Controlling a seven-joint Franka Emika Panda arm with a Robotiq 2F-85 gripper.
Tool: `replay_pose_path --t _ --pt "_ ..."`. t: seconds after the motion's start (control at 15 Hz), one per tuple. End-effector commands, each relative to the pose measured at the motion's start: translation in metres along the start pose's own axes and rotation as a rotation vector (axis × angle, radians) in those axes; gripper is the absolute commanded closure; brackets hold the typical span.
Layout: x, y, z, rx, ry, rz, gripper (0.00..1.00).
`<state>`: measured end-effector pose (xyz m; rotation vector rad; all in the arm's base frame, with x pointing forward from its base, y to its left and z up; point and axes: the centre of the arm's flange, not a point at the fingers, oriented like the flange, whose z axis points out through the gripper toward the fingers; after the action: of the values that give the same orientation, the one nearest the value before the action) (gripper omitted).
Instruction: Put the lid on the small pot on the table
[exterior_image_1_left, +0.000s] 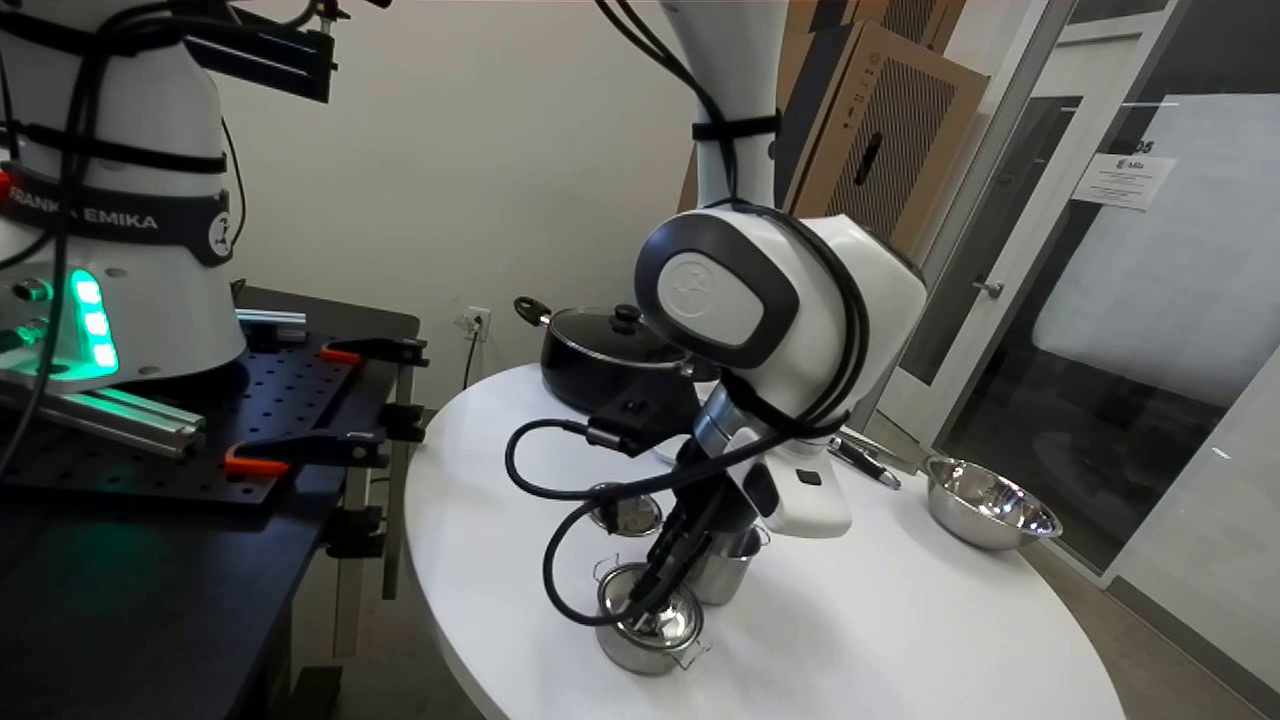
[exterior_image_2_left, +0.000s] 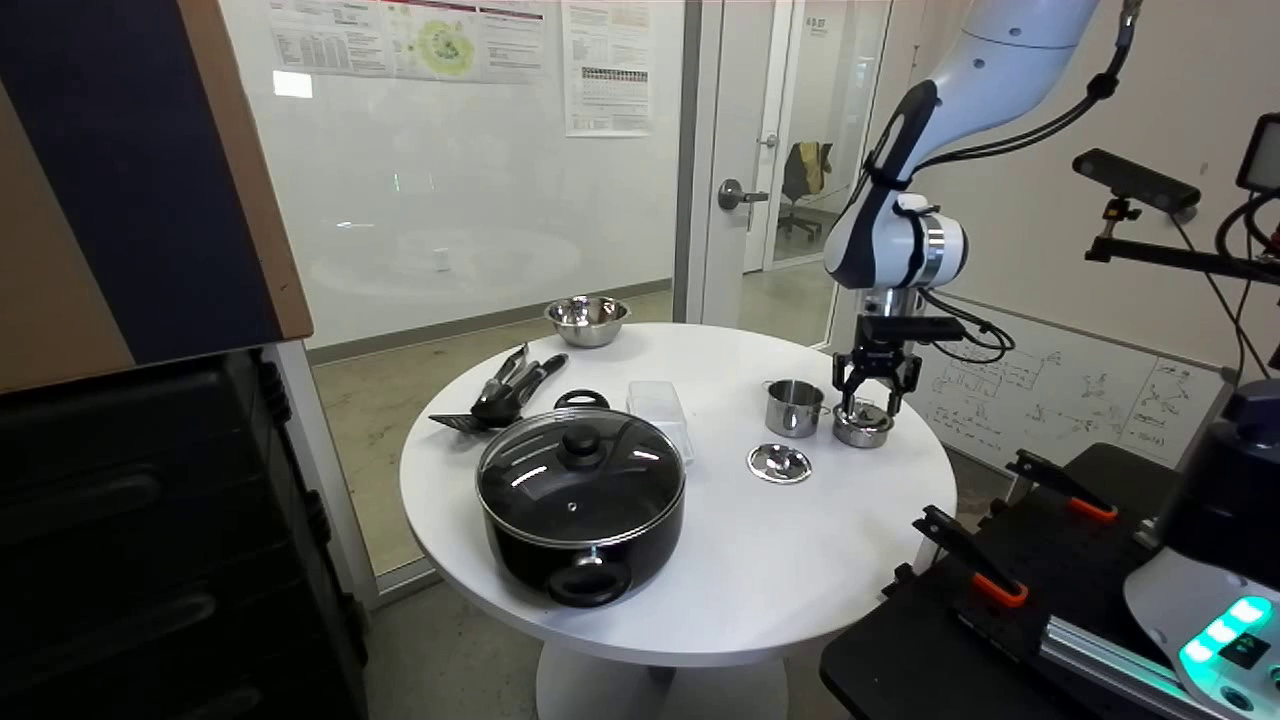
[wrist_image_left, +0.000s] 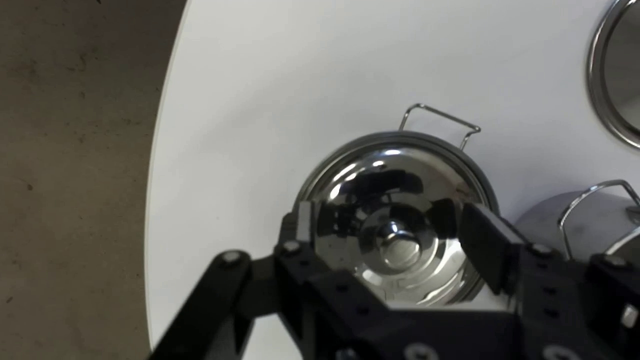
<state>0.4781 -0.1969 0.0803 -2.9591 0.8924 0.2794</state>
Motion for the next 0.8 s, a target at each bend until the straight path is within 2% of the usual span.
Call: replay_pose_path --t 0.0,0.33,0.4,0.53,0.73 --pt "0.002 -0.006 0.001 0.014 0.013 0.001 0.55" --pt "0.004 -0.009 -0.005 0.018 0.021 -0.006 0.95" --pt "0.005 -0.01 -0.006 0.019 0.021 -0.01 1.0" --pt "0.004 -0.011 -0.006 0.018 0.019 -0.018 0.95" --pt "0.0 -0.011 -0.01 0.026 0.02 -0.029 0.95"
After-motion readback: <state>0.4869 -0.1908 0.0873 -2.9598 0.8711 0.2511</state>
